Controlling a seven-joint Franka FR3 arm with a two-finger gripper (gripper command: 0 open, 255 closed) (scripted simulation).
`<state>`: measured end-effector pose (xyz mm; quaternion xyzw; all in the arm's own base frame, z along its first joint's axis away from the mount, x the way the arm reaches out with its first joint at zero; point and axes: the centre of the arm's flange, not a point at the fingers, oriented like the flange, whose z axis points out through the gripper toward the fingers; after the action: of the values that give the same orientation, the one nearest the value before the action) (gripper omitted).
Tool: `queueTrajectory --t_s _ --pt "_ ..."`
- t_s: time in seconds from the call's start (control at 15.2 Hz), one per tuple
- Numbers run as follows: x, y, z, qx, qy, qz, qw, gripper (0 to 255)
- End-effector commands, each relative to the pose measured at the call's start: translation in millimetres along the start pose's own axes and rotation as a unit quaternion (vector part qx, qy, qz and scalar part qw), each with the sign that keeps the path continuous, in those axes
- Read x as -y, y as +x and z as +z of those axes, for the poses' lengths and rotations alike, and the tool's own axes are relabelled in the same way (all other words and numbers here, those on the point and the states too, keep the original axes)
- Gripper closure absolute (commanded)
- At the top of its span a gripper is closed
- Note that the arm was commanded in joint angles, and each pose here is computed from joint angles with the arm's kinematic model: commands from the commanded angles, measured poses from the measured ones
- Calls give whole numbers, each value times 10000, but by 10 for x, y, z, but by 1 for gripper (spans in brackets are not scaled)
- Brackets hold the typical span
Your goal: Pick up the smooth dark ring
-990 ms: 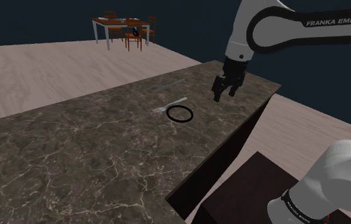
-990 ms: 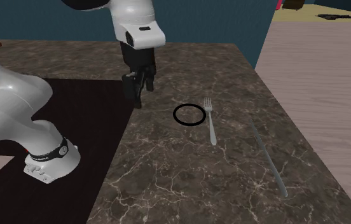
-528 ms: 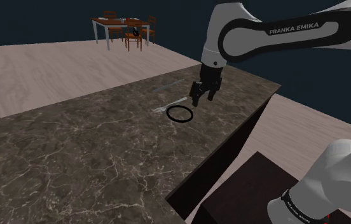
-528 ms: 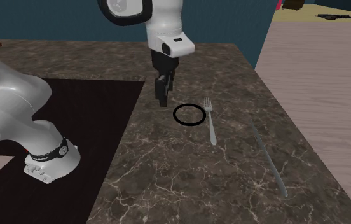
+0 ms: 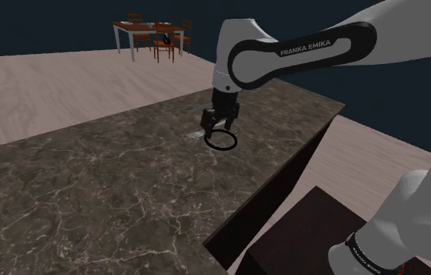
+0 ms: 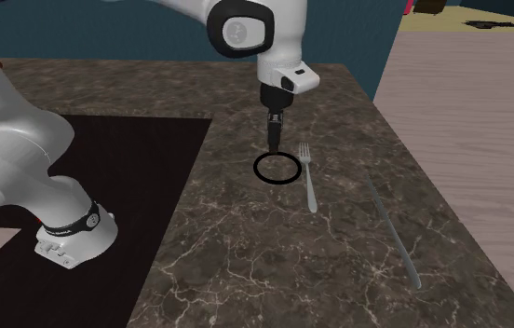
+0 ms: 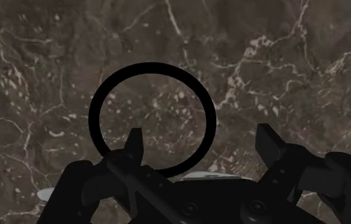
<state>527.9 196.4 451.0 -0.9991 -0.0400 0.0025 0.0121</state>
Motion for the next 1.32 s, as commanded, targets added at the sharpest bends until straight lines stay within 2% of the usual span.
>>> queueTrajectory --t_s 0.0,0.59,0.66,1.25 --pt "153 129 81 -7 27 -79 10000 0" --pt "143 130 481 -7 27 -79 10000 0" --pt "148 124 480 -7 27 -78 10000 255" --pt "143 131 481 -7 27 -79 10000 255"
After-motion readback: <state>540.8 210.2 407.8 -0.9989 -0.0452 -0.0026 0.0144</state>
